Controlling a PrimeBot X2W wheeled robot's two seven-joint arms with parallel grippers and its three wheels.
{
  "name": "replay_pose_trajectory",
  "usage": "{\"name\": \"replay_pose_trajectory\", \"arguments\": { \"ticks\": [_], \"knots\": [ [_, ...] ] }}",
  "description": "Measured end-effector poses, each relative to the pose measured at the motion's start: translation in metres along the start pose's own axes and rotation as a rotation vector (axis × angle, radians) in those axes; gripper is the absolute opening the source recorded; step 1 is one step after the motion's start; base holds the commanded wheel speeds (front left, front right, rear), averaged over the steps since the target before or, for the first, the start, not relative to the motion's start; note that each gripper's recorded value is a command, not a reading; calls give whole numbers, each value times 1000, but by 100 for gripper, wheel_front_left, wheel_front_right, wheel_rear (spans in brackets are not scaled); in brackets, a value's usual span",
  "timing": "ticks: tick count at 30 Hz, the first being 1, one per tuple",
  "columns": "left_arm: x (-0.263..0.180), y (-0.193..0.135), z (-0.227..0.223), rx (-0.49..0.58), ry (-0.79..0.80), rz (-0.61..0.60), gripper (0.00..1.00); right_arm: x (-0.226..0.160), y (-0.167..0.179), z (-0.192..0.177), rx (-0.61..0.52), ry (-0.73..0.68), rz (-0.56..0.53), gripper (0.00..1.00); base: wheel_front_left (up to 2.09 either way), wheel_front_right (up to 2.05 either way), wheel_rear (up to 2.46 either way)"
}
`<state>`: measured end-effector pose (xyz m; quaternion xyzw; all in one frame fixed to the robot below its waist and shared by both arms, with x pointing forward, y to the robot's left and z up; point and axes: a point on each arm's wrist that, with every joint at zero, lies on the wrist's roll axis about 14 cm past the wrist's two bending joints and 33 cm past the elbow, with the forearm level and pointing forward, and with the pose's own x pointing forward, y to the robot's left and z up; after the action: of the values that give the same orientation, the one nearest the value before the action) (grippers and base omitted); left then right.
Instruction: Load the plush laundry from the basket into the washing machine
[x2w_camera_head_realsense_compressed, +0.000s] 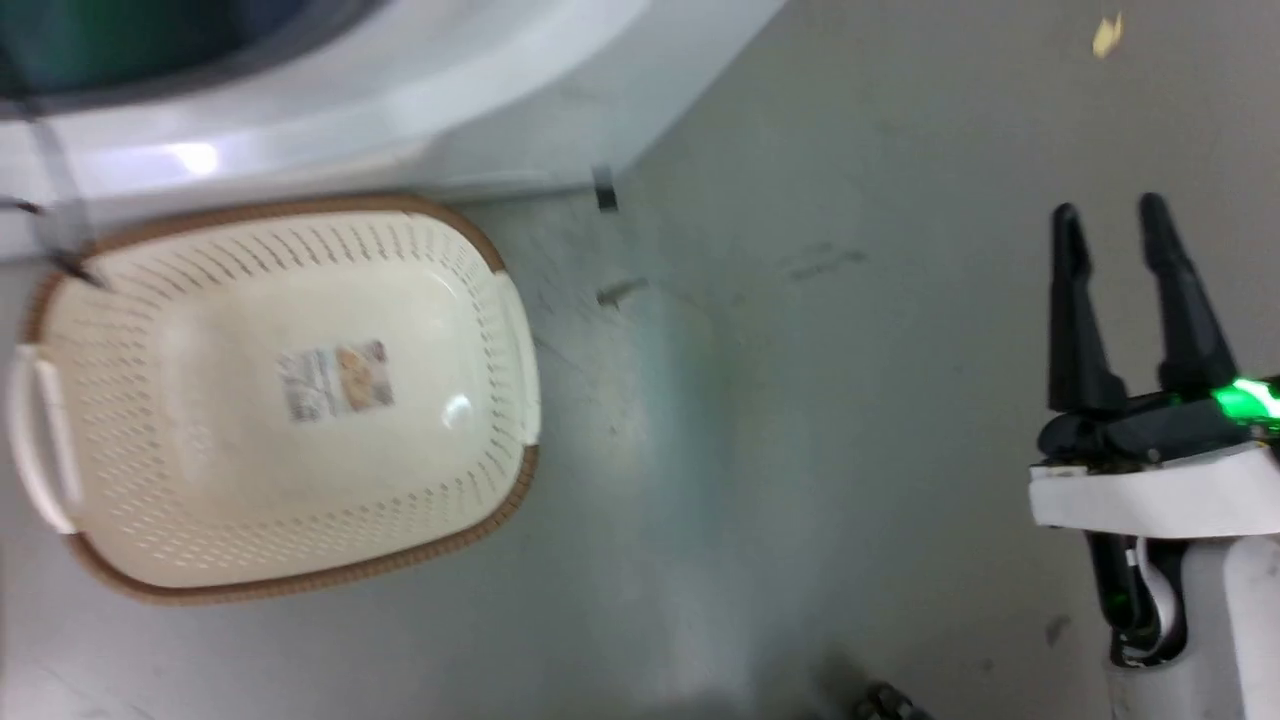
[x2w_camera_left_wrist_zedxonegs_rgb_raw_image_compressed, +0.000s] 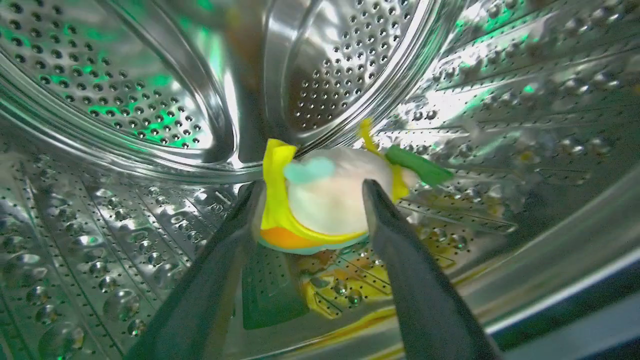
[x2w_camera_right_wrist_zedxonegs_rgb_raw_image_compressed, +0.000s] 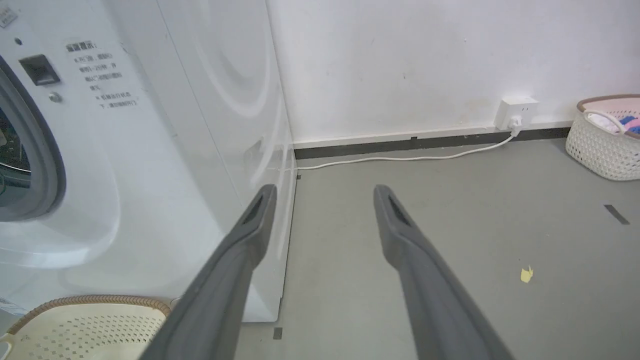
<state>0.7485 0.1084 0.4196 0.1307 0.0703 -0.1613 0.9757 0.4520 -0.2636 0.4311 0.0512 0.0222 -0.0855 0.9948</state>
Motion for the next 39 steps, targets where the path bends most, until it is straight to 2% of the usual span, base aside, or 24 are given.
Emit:
{"name": "replay_pose_trajectory", "arguments": {
  "ticks": [5,7,11,15,20,27,32,39],
  "knots": [
    [-41,-15,21,-30,-96,0,100,-12,1,36,-28,-83,5,100,0,0,0],
    [-61,-19,30,-109,-122,23,100,-20,5,45,-35,-100,16,100,0,0,0],
    [-108,-34,50,-195,-172,22,100,-38,20,63,-40,-135,60,100,0,0,0],
    [-165,-26,76,-248,-256,59,100,-57,31,79,-35,-173,94,100,0,0,0],
    [-248,-15,82,-277,-313,157,100,-82,44,94,-21,-214,137,100,0,0,0],
    [-342,-16,58,-277,-295,283,100,-100,70,106,7,-251,222,100,0,0,0],
    [-382,-24,46,-261,-275,319,100,-109,81,101,14,-236,260,100,0,0,0],
    [-406,-38,44,-281,-279,338,100,-116,92,94,10,-216,297,100,0,0,0]
  ]
}}
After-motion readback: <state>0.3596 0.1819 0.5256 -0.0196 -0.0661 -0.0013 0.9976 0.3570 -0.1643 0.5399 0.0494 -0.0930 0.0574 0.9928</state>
